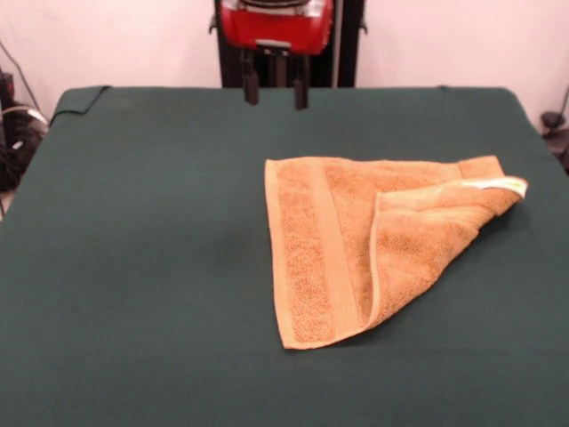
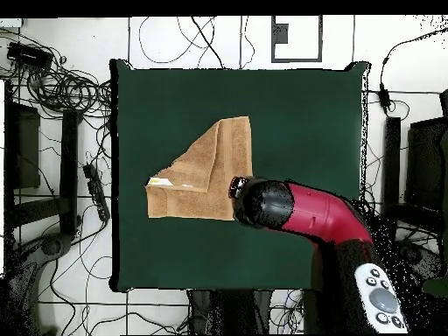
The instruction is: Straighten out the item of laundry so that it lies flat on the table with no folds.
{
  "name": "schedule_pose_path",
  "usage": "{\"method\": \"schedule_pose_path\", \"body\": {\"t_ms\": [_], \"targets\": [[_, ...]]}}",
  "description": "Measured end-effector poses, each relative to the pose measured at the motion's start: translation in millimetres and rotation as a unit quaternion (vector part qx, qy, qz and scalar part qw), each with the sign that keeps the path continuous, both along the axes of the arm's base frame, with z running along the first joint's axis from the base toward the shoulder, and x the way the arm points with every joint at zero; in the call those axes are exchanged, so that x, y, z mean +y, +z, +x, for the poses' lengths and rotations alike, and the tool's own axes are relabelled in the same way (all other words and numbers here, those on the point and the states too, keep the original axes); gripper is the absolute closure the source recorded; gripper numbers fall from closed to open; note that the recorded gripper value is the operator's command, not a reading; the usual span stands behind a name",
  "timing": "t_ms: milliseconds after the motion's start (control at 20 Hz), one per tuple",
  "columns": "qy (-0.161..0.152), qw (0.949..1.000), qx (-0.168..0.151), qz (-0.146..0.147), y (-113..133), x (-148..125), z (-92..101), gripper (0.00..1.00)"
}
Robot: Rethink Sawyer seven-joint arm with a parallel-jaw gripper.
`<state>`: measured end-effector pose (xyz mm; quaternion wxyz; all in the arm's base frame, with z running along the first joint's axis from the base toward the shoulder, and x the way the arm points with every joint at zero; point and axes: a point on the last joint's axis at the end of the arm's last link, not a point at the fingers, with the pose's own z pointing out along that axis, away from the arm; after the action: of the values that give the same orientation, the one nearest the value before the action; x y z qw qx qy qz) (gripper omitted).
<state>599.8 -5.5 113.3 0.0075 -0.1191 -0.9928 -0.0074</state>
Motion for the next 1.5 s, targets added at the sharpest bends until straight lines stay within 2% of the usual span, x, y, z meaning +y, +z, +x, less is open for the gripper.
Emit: {"method": "schedule_pose_path", "body": {"t_ms": [300, 700, 1150, 1500], "targets": [[0.025, 0.9996, 0.008, 0.0, -11.8, 31.9, -1.2, 0.0], [0.038, 0.999, 0.022, 0.003, -25.2, 67.7, -5.1, 0.0], [0.036, 0.9984, 0.043, 0.006, -41.9, 87.3, -15.7, 0.0], [0.026, 0.9981, 0.055, 0.001, -55.0, 85.4, -19.8, 0.0]]}}
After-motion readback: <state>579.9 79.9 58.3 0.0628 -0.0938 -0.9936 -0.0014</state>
